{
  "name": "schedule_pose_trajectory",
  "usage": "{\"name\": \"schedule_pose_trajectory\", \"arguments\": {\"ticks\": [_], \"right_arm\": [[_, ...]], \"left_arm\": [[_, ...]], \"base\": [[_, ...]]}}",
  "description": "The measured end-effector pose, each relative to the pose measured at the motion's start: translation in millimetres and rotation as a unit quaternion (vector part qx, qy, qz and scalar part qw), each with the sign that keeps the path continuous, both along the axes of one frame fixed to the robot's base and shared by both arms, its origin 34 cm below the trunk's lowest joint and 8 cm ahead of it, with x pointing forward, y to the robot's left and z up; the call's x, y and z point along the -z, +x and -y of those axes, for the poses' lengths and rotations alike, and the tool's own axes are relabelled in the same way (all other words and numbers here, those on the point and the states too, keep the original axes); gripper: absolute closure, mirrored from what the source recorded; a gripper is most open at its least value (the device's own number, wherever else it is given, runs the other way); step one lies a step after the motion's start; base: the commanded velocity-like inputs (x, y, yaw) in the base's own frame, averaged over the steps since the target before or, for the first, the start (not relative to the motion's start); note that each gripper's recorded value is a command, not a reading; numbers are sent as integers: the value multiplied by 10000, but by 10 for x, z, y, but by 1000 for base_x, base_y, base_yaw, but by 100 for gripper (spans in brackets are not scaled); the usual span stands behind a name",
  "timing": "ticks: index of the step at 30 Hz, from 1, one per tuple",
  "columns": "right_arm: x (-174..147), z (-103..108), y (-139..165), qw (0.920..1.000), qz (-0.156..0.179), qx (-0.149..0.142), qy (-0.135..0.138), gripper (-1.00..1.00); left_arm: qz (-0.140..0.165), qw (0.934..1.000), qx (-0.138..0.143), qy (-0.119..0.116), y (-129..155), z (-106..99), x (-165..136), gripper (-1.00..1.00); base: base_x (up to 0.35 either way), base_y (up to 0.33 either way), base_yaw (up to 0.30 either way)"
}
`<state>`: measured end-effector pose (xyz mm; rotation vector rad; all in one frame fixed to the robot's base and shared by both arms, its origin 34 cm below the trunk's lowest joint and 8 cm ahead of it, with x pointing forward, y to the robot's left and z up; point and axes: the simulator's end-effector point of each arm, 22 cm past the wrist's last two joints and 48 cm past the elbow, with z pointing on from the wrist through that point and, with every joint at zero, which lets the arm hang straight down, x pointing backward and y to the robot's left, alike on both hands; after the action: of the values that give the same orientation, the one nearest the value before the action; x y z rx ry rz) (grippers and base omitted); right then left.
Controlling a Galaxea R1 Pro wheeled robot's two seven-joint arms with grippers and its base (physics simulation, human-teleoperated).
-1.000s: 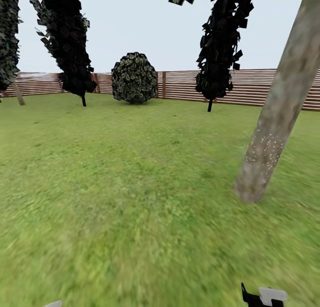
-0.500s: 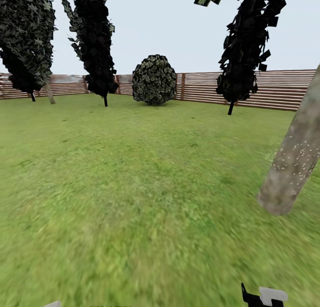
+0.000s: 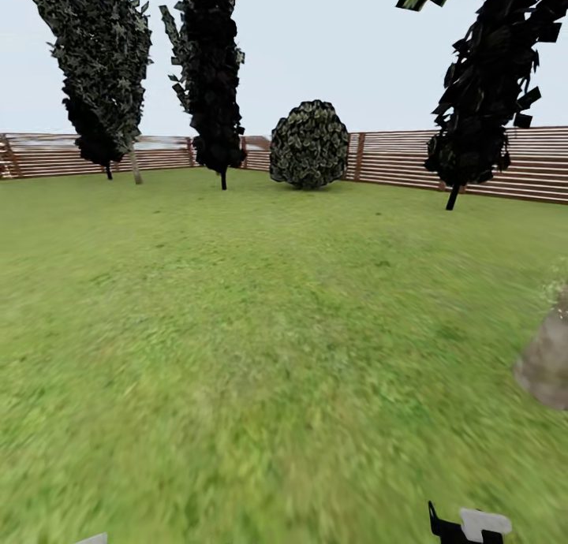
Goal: In the garden, pick up the pesticide atomizer on the floor and spray pesticide onto both trees until each tree trunk is fully covered.
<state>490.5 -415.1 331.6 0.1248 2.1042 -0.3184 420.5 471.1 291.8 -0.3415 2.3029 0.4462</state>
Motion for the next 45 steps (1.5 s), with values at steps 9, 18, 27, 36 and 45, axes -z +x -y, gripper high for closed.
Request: {"name": "schedule_pose_trajectory", "arguments": {"ticks": [9,18,27,36,45], "right_arm": [[-22,0,13,10000,28,0,0,-100],[-42,-1,23,10000,54,0,1,-100],[-66,0,39,10000,84,0,0,-100],[-80,-2,47,9999,103,0,1,-100],[-78,-10,46,9999,103,-2,7,-100]], "left_arm": [[25,10000,11,-9,17,18,-13,100],[53,10000,13,-9,33,20,-30,100],[80,10000,14,-9,48,20,-48,100],[99,9999,14,-10,59,21,-61,100],[101,9999,17,-16,61,30,-59,100]], "base": [[0,261,258],[0,12,258],[0,0,258],[0,0,269],[0,0,279]]}}
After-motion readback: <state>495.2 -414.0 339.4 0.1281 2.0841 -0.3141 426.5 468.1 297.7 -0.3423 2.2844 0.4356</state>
